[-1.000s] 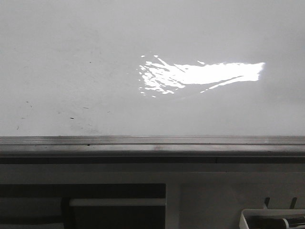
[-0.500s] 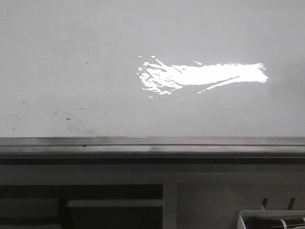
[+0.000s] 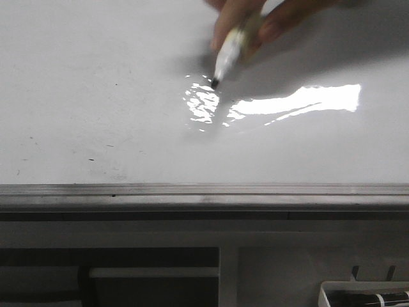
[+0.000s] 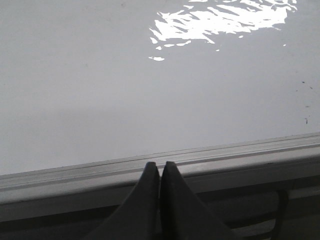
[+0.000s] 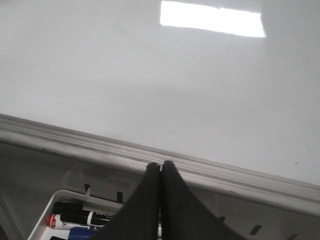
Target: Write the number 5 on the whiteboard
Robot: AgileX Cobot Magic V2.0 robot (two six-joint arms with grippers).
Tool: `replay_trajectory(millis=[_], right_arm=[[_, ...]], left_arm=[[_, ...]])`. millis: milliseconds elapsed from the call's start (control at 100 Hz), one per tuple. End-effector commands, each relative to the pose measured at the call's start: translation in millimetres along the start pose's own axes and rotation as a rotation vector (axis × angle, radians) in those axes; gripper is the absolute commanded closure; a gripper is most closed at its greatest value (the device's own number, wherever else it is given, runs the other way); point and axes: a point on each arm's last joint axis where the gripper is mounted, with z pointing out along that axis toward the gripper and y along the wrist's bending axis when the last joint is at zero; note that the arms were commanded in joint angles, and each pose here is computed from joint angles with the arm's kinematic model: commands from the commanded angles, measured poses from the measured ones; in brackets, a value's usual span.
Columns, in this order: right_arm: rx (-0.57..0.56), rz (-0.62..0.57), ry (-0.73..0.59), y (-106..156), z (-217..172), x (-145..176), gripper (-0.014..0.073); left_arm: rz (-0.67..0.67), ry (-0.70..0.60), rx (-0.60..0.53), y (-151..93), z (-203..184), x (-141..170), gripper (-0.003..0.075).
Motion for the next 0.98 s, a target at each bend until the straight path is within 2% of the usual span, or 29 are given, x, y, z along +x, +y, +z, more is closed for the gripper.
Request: replay_trajectory(millis=[0,170,360,970], right_arm=[[0.016,-0.032,0.03,-1,1,8,0.0666],[0.039,-0.075,0.079,-3,-2,14,0.0666],[0.057,-0.074,-0.059,-3,-9,7,0.0666],[0.057,-0.076,-0.057,-3,-9,7,0.0666]], left_arm=[[-0.015,-0.077,-0.014,1,0,0,0.0741],[-0.015,-0.077,-0.014,1,0,0,0.0741],[-0.015,-0.079,-0.015,1,0,0,0.0741],[-0.017,-0.078,-0.014,1,0,0,0.0741]])
